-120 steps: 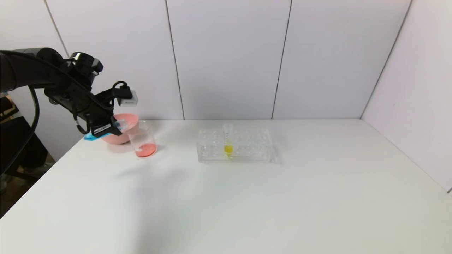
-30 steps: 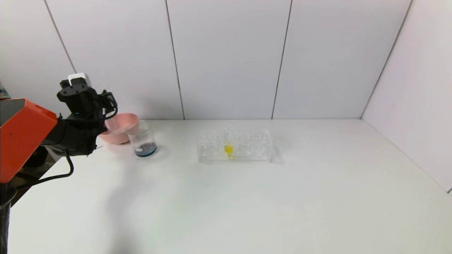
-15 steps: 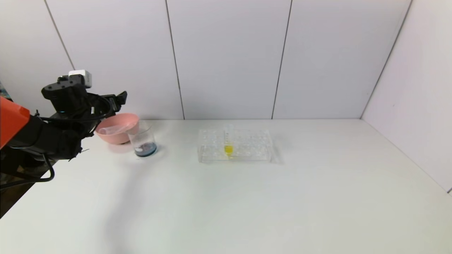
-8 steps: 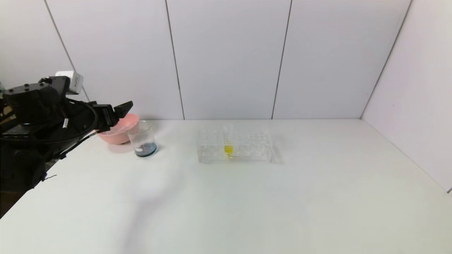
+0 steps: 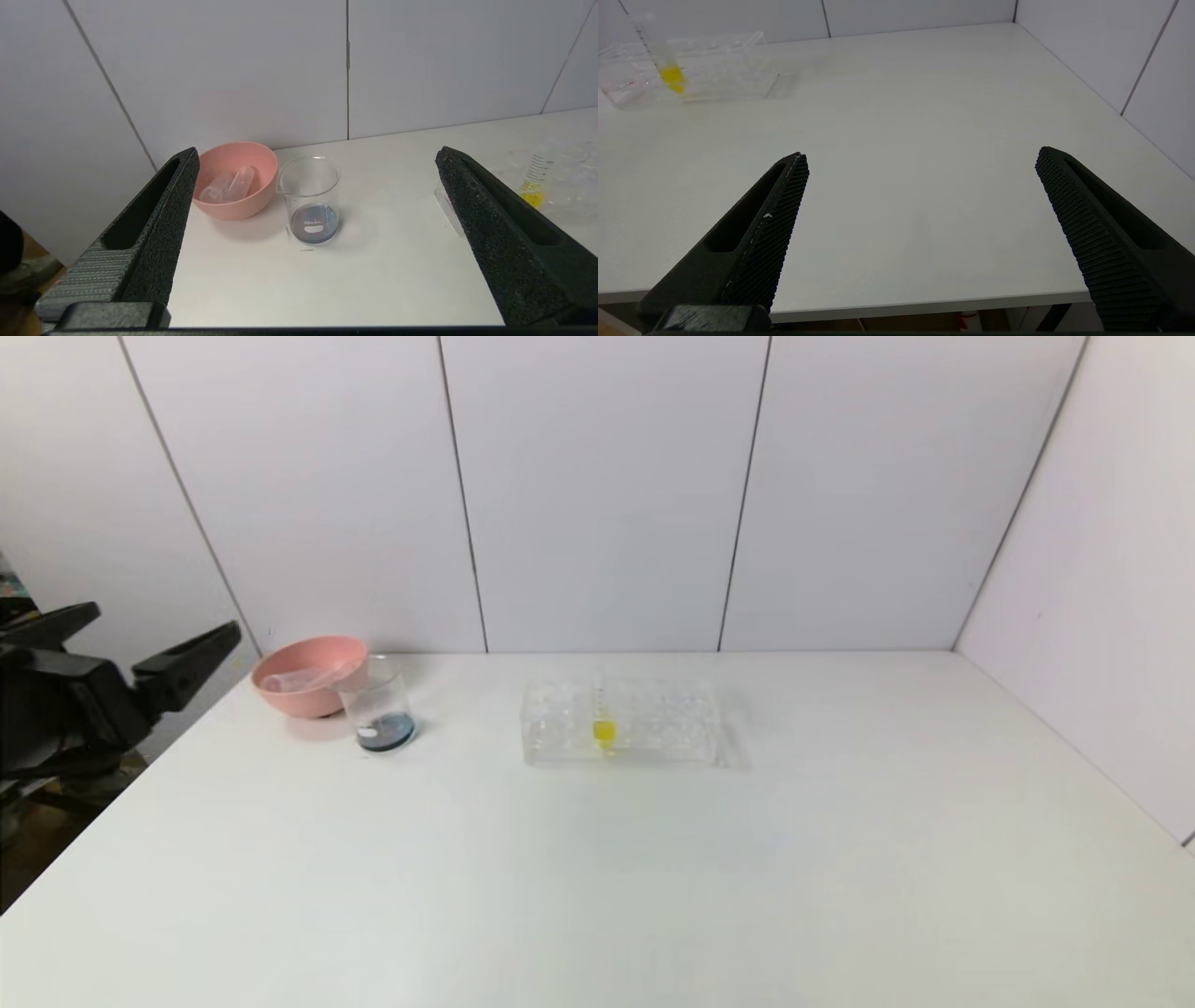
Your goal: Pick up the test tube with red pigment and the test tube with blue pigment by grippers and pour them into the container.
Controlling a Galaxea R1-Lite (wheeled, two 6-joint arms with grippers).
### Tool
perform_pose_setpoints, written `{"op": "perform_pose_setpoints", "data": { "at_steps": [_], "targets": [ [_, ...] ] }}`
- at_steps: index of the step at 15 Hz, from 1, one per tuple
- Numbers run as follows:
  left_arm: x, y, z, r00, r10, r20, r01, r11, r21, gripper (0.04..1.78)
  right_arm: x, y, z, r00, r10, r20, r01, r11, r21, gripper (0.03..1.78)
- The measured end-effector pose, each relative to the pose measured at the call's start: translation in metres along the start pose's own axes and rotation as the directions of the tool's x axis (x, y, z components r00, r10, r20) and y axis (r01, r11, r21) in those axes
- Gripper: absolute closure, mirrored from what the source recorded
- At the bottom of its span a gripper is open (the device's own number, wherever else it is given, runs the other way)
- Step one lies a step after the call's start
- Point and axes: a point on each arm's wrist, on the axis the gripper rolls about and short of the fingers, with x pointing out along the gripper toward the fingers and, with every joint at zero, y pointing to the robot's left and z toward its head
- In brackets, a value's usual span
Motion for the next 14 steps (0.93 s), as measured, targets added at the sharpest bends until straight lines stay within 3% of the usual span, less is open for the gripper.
{"op": "perform_pose_setpoints", "data": {
  "at_steps": [4,7,11,14],
  "targets": [
    [-0.084,-0.004,0.028,0.995,0.024,0.099,-0.027,0.999,0.033,0.06,0.000,0.000,0.000,1.000,0.000,0.000,0.000,1.000,0.000,0.04],
    [-0.144,-0.008,0.031,0.983,0.039,0.177,-0.047,0.998,0.040,0.06,0.000,0.000,0.000,1.000,0.000,0.000,0.000,1.000,0.000,0.04],
    [-0.203,-0.014,0.010,0.957,0.056,0.286,-0.069,0.997,0.036,0.06,0.000,0.000,0.000,1.000,0.000,0.000,0.000,1.000,0.000,0.04],
    [-0.225,-0.018,-0.018,0.924,0.081,0.373,-0.095,0.995,0.020,0.06,0.000,0.000,0.000,1.000,0.000,0.000,0.000,1.000,0.000,0.04]
  ]
}}
